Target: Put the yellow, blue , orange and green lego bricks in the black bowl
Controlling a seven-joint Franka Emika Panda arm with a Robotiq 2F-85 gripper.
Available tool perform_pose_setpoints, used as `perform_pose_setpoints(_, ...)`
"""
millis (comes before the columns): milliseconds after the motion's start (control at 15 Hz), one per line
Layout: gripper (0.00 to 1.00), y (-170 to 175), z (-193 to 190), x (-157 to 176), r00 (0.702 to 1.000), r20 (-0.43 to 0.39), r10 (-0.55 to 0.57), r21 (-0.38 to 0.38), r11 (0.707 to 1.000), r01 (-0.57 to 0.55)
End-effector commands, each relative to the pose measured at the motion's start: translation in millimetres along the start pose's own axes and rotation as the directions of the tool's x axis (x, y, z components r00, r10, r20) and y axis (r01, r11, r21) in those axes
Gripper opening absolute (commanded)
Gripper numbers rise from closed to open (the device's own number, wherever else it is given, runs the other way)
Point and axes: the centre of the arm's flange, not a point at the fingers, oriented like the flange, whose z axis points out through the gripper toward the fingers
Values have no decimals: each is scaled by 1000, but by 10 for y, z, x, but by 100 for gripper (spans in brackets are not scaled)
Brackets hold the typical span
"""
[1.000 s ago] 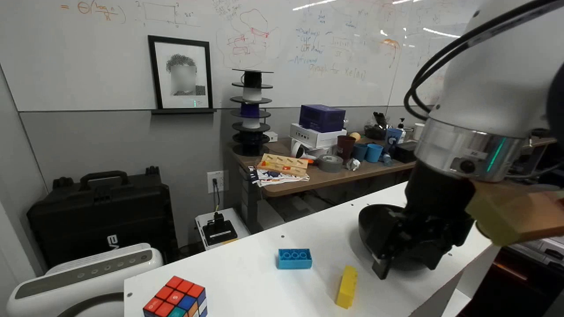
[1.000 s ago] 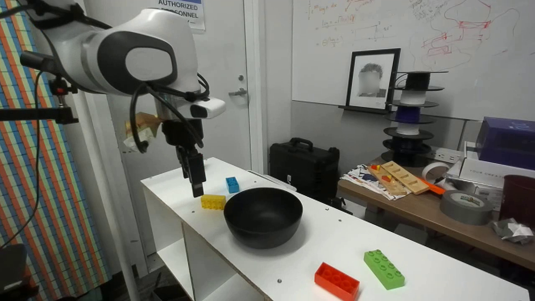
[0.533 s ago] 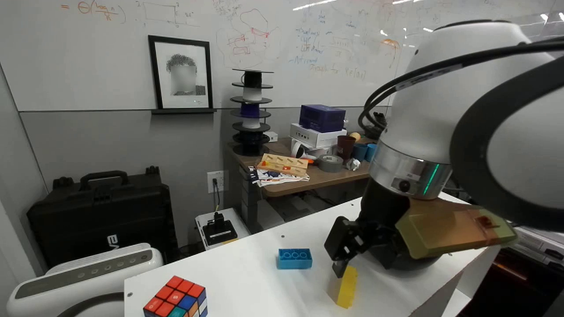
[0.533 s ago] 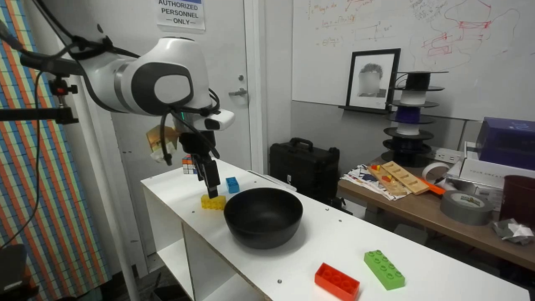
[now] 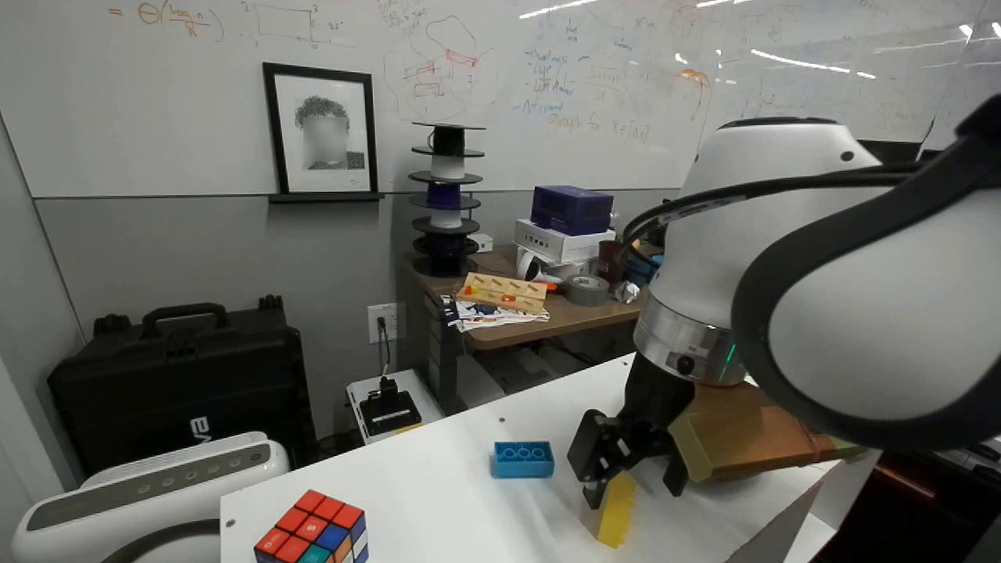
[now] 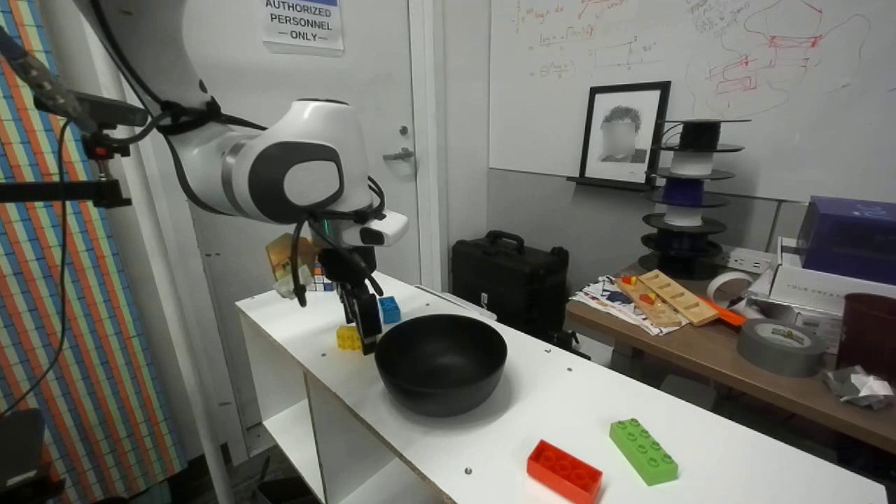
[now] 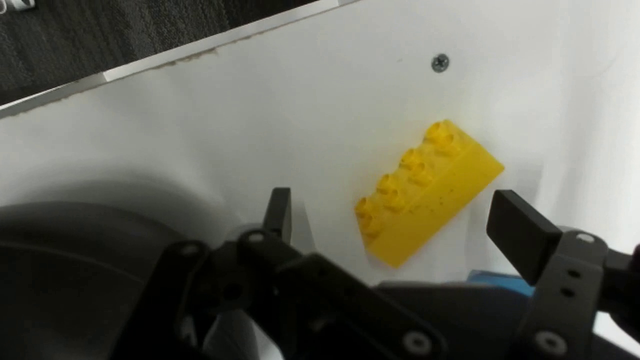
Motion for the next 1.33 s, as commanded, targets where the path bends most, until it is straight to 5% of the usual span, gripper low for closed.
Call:
perform_pose_setpoints(0,87,-101,158,146,1000,-13,13,14,1000,-13)
perform_pose_setpoints(667,5,-86,-47,-125,998,26,-65,15,998,65)
perform_pose_setpoints(1000,7,-16,-506,-276,997,-3,-73,36,997,73)
perform_pose_setpoints(1267,7,429,-1176,-28,996,-67,58,88,995,-52)
